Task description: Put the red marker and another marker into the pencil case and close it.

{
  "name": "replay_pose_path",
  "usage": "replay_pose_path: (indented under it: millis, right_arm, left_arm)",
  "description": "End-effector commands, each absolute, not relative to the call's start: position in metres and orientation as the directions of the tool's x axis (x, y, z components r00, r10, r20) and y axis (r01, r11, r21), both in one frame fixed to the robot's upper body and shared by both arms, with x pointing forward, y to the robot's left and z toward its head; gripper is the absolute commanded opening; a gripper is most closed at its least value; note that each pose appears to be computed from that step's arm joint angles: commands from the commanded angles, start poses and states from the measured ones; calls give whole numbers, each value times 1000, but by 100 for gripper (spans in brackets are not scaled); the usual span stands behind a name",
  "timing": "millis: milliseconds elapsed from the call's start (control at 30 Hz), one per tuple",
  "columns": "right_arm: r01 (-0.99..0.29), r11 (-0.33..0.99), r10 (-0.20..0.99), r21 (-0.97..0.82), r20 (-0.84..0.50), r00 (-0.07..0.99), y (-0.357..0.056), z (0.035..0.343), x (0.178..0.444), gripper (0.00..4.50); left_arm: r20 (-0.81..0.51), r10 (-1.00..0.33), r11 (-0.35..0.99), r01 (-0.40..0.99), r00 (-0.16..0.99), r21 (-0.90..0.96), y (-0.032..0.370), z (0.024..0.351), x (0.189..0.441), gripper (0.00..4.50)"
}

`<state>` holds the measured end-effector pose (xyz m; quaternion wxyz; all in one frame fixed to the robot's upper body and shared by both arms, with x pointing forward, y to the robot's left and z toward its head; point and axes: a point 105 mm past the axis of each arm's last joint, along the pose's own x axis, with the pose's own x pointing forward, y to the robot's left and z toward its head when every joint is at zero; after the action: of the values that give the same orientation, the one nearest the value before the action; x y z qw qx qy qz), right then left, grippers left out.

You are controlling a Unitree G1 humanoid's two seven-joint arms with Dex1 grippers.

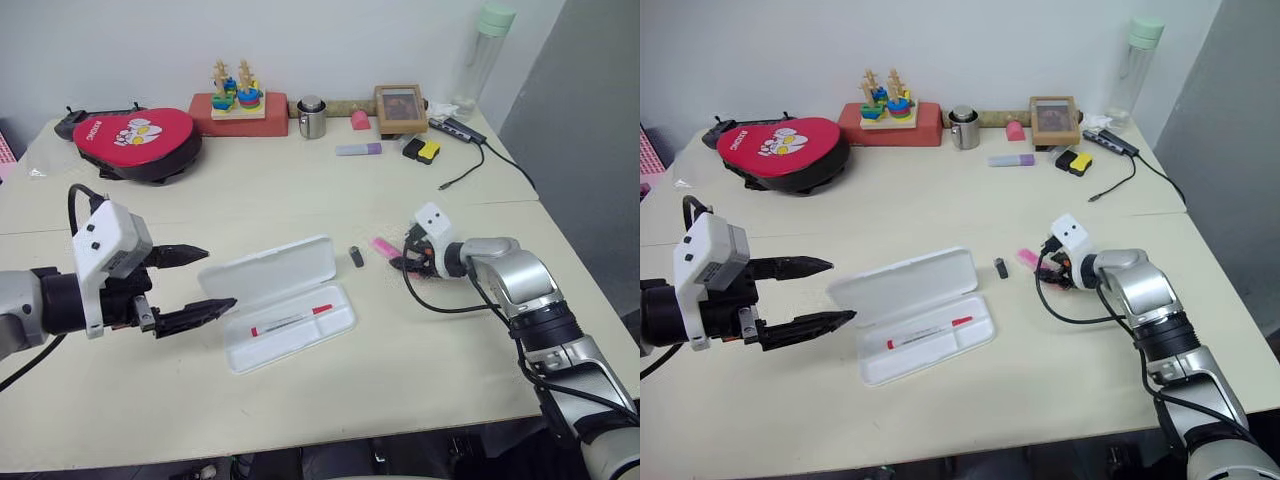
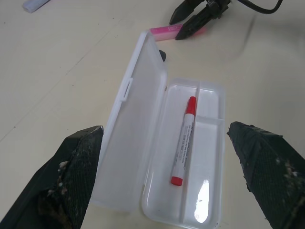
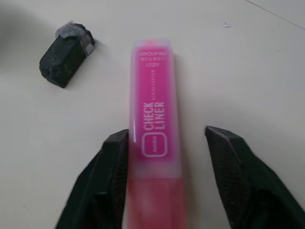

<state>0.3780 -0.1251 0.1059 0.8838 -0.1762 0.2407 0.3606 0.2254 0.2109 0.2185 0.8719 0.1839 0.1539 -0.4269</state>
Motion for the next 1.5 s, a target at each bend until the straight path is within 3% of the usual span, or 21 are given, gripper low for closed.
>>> replay_pose_path:
  millis: [33,100,300,500,667,800,1100,1500]
  right_arm:
    - [-752,635,569,-178,-549,612,-121,109,374,143]
    - [-766,616,584,-184,-545,601,-119,111,373,109]
    - [-806,556,639,-204,-515,571,-111,123,368,109]
    - [-941,268,836,-205,-435,333,-88,164,326,109]
    - [-979,42,891,-198,-436,126,-72,181,288,109]
    - [-973,-93,896,-212,-445,11,-44,177,269,109]
    - [-930,-244,865,-275,-495,-81,-2,149,260,109]
    - [-890,-324,865,-320,-481,-142,45,142,255,109]
  left_arm:
    - [-413,-687,561,797,598,222,209,223,226,450]
    - [-414,-685,563,796,600,221,209,222,227,450]
    - [-414,-683,569,794,601,215,211,220,227,450]
    - [-420,-672,587,784,610,200,219,217,228,450]
    - [-429,-661,609,774,616,173,230,213,232,450]
    - [-447,-652,616,772,612,159,238,209,236,450]
    - [-502,-635,603,783,588,155,251,205,244,450]
    - [-537,-633,577,802,557,152,257,205,252,450]
